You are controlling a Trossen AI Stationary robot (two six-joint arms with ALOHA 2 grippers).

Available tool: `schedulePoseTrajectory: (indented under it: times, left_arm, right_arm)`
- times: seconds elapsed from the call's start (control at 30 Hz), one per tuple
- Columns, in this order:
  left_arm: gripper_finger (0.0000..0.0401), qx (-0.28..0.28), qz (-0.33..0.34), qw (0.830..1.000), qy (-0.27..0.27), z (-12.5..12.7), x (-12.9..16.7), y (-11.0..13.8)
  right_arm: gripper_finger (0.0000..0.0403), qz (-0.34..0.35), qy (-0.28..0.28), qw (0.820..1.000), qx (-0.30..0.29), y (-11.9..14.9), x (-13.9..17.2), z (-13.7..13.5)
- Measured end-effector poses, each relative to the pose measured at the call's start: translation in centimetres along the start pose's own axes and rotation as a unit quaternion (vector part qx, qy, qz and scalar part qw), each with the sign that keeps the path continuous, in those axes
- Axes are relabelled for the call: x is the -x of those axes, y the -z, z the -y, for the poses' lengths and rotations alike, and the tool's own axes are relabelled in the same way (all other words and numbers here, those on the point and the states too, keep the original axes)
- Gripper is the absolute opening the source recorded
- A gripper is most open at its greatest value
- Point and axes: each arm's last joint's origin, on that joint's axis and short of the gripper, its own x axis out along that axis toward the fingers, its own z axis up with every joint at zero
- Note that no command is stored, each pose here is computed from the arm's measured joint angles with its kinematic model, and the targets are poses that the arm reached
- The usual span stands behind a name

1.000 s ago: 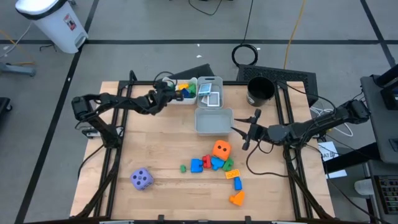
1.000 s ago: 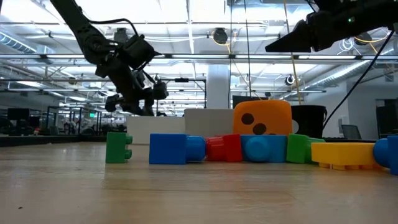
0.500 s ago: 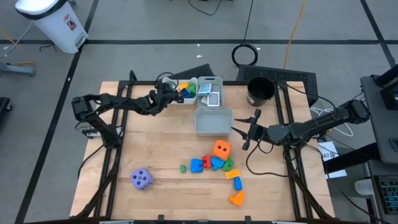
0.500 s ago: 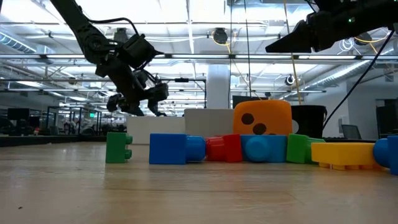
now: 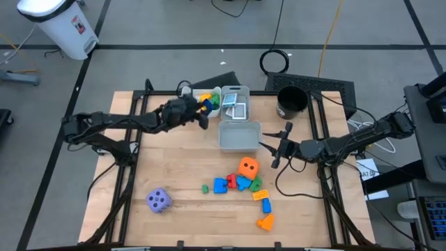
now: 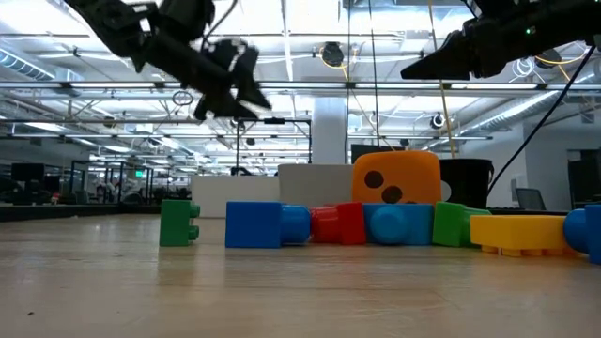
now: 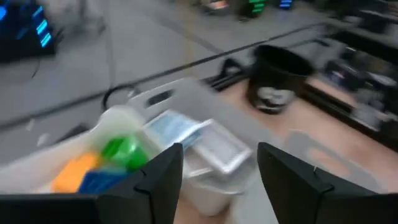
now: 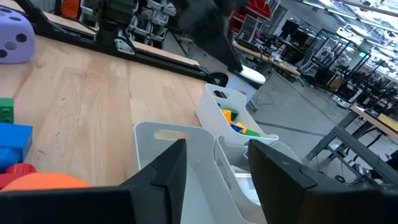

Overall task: Pick & Place Toys
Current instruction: Put the orange game piece into the white bin

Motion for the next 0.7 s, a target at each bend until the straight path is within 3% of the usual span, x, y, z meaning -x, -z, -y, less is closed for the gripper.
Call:
schedulePoseTrajectory:
  times: [0.17, 0.33, 0.43, 0.7]
  left_arm:
    - [0.0216, -0.094, 0.02, 0.992, 0.075, 3.7, 1.3, 0.5]
    - [0.022, -0.177, 0.04, 0.971, 0.157, 6.2, 2.4, 0.9]
    - [0.0216, -0.188, 0.052, 0.965, 0.177, 6.7, 2.7, 0.8]
    - [0.0211, -0.176, 0.05, 0.969, 0.166, 6.2, 2.4, 0.7]
  right_arm:
    - [0.0144, 0.004, 0.001, 1.0, -0.004, -0.1, 0.0, 0.0]
    - [0.0142, 0.009, 0.003, 1.0, -0.007, -0.2, 0.0, 0.1]
    - [0.0145, 0.01, 0.003, 1.0, -0.008, -0.2, 0.0, 0.1]
    - [0.0142, 0.009, 0.003, 1.0, -0.008, -0.2, 0.0, 0.1]
